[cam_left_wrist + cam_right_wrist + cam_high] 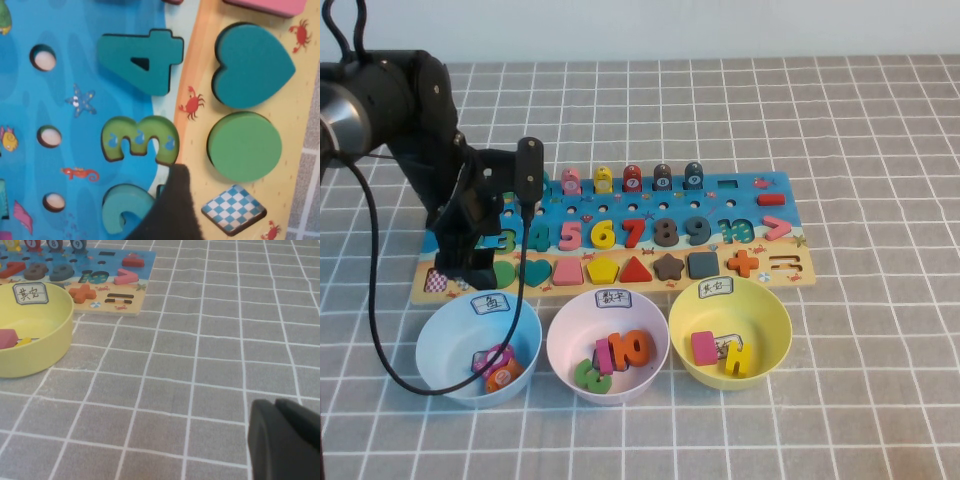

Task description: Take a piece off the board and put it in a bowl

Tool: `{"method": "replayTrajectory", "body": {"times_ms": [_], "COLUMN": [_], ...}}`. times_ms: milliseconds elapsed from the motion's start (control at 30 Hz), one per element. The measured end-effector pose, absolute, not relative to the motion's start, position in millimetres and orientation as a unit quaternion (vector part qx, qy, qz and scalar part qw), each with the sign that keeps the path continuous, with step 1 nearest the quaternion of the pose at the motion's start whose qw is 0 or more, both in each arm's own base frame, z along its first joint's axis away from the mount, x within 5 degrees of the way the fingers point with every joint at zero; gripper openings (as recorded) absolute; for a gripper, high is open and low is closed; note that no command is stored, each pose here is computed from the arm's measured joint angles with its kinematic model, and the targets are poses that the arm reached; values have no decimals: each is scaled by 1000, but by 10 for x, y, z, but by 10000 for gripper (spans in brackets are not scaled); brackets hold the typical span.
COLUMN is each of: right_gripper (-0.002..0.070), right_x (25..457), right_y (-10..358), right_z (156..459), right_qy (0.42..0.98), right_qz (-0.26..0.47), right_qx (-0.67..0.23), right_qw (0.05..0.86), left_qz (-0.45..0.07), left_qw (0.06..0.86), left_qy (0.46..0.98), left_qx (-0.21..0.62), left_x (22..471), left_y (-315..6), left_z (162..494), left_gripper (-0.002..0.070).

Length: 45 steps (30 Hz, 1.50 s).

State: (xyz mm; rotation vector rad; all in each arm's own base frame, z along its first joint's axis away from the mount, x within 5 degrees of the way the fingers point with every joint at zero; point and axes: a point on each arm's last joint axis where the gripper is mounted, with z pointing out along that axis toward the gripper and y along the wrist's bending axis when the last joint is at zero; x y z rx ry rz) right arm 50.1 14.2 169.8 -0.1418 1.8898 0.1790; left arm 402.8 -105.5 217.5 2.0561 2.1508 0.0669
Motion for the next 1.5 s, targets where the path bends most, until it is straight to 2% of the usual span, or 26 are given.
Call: {"method": "replayTrajectory", "body": {"times_ms": [100,233,500,1500], "right_gripper": [-18,-18,-18,-18], "right_x": [501,501,501,501], "right_y": [142,142,142,142], "right_z": [1698,1698,1698,1698], "right_qy": [809,809,809,809], "right_qz": [77,77,77,77], "right_qx": [-61,-61,-61,-61], "right_qw": [580,580,580,580], "left_qz": [25,30,12,1], "left_qw": [81,83,103,83], "left_qy": [720,707,664,660], "left_qx": [689,701,740,747], "left_x": [4029,4038,4032,4062], "left_y": [-1050,-1048,-1105,-1110], "left_z": [2174,2176,2181,2009], "left_gripper": [629,646,650,650]}}
